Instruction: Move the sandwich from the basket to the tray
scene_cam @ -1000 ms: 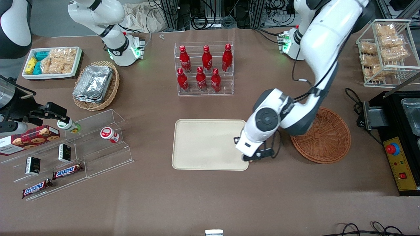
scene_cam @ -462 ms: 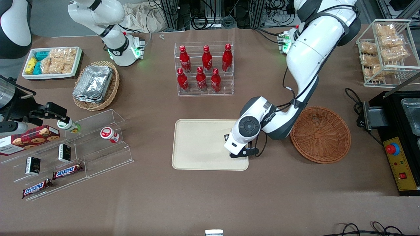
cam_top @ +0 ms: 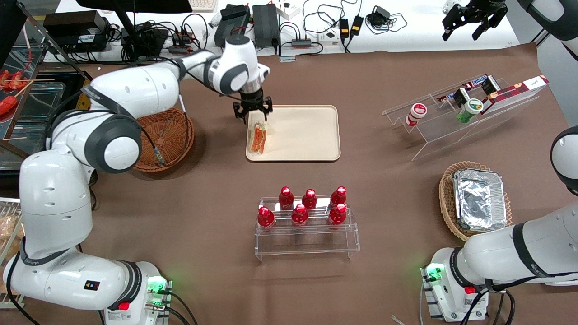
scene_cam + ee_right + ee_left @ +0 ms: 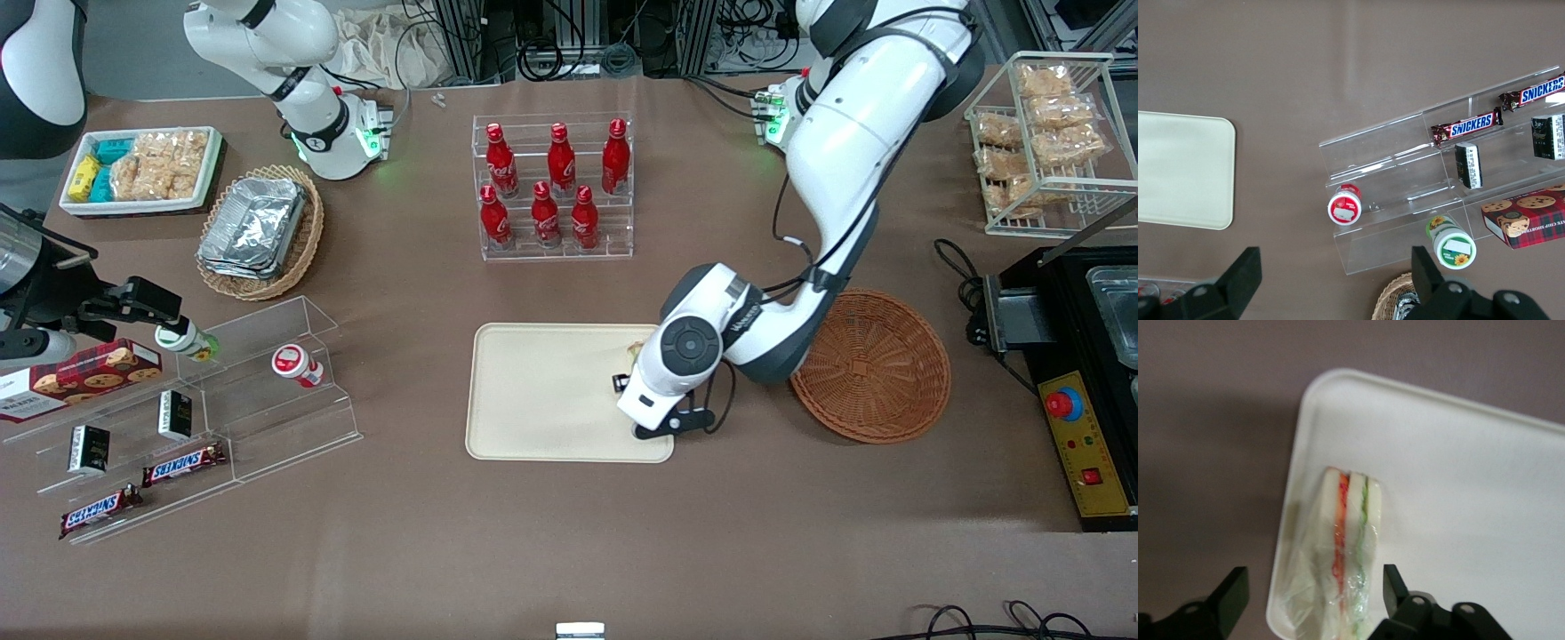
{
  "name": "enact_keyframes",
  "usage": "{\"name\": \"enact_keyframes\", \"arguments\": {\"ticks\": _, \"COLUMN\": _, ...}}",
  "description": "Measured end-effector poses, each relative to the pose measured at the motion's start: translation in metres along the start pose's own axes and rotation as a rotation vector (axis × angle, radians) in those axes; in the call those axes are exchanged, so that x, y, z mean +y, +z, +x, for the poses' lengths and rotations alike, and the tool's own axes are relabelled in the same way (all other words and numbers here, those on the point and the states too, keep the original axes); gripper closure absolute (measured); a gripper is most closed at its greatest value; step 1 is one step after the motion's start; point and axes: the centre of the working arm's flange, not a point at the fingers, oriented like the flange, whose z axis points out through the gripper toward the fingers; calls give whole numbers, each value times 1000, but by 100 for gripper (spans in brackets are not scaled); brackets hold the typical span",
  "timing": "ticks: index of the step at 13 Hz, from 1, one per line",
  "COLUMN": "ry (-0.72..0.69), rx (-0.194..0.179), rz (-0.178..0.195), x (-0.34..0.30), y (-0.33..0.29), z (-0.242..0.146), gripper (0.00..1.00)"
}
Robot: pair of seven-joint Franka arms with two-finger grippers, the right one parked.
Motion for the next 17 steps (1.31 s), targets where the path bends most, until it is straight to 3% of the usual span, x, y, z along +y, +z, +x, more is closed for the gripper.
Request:
{"name": "enact_keyframes", "arguments": {"ticks": 3, "ry": -76, "rx": 64, "rz": 27, "x": -51, "y": -109, "z": 18, "gripper": 0}}
{"name": "enact_keyframes", "arguments": {"ticks": 7, "ry": -161, "rx": 127, "rz": 75, "x": -115, "y": -222, "z": 3, "gripper": 0}}
{"name": "enact_keyframes", "arguments": {"ticks": 9, "ry": -170, "rx": 132, "rz": 101, "x": -149, "y": -253, "z": 1, "gripper": 0}}
{"name": "enact_keyframes", "arguments": {"ticks": 13, "ry": -202, "rx": 145, "rz": 93, "x": -208, "y": -285, "z": 15, "gripper": 0}}
{"name": "enact_keyframes", "arguments": {"ticks": 17, "ry": -150, "rx": 104, "rz": 119, "x": -256, "y": -292, "z": 25, "gripper": 0}}
